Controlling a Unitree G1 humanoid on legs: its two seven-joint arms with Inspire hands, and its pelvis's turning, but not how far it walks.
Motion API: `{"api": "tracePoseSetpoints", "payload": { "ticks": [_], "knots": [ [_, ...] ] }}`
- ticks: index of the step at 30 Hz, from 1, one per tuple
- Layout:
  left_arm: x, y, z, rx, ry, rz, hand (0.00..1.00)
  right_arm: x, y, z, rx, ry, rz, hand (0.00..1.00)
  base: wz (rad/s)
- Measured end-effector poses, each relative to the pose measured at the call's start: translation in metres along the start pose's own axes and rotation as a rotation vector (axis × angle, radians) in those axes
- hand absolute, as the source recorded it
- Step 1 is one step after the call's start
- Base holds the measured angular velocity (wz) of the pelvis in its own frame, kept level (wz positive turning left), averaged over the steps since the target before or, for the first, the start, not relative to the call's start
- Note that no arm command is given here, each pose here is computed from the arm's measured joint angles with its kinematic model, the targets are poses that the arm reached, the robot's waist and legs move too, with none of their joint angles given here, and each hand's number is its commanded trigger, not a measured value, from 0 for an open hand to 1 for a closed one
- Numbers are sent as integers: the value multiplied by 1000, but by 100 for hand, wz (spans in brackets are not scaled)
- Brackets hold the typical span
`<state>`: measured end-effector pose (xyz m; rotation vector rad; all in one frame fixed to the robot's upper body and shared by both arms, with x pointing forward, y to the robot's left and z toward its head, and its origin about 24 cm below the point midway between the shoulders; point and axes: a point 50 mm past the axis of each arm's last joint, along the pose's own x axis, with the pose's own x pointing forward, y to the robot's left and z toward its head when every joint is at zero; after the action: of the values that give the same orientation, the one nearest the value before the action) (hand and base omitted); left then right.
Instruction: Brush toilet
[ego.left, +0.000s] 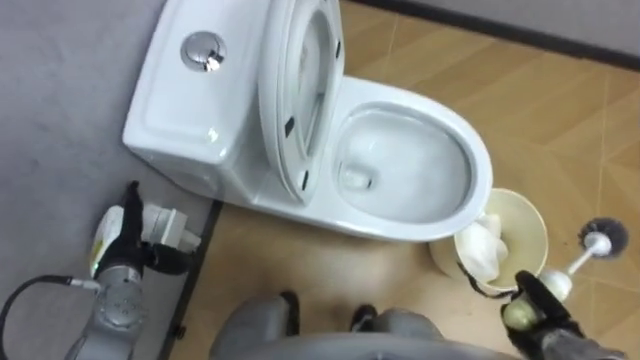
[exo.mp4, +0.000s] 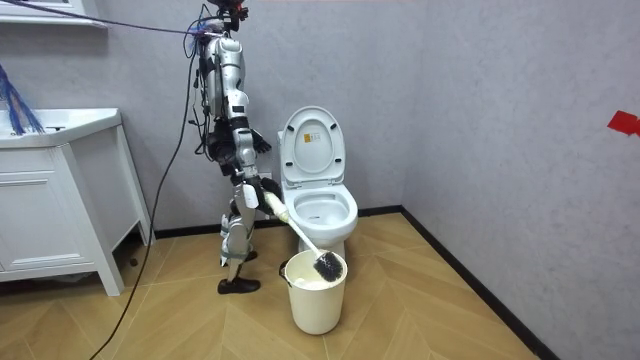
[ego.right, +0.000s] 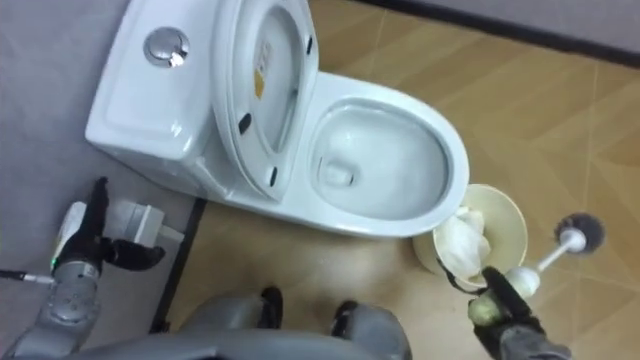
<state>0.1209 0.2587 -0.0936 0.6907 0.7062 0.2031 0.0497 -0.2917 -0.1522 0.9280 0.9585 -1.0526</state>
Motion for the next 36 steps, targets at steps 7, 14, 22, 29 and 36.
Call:
{"api": "tracePoseSetpoints", "payload": {
  "ticks": [7, 14, 22, 29, 36],
  "knots": [
    [-10, 7, 11, 25, -70, 46, 0, 0, -4, -8, -22, 7, 6, 100, 8],
    [-17, 25, 45, 73, -242, 188, 0, 0, 17, 1, -194, -45, 79, 100, 0],
    [-22, 38, 72, 202, -439, 323, 0, -1, 43, 10, -520, -133, 134, 100, -1],
    [-22, 37, 77, 244, -474, 333, 0, -1, 60, 6, -921, -155, 179, 100, -4],
    [-24, 24, 83, 265, -510, 264, 0, -3, 71, 8, -1164, -200, 221, 100, -7]
  ]
}}
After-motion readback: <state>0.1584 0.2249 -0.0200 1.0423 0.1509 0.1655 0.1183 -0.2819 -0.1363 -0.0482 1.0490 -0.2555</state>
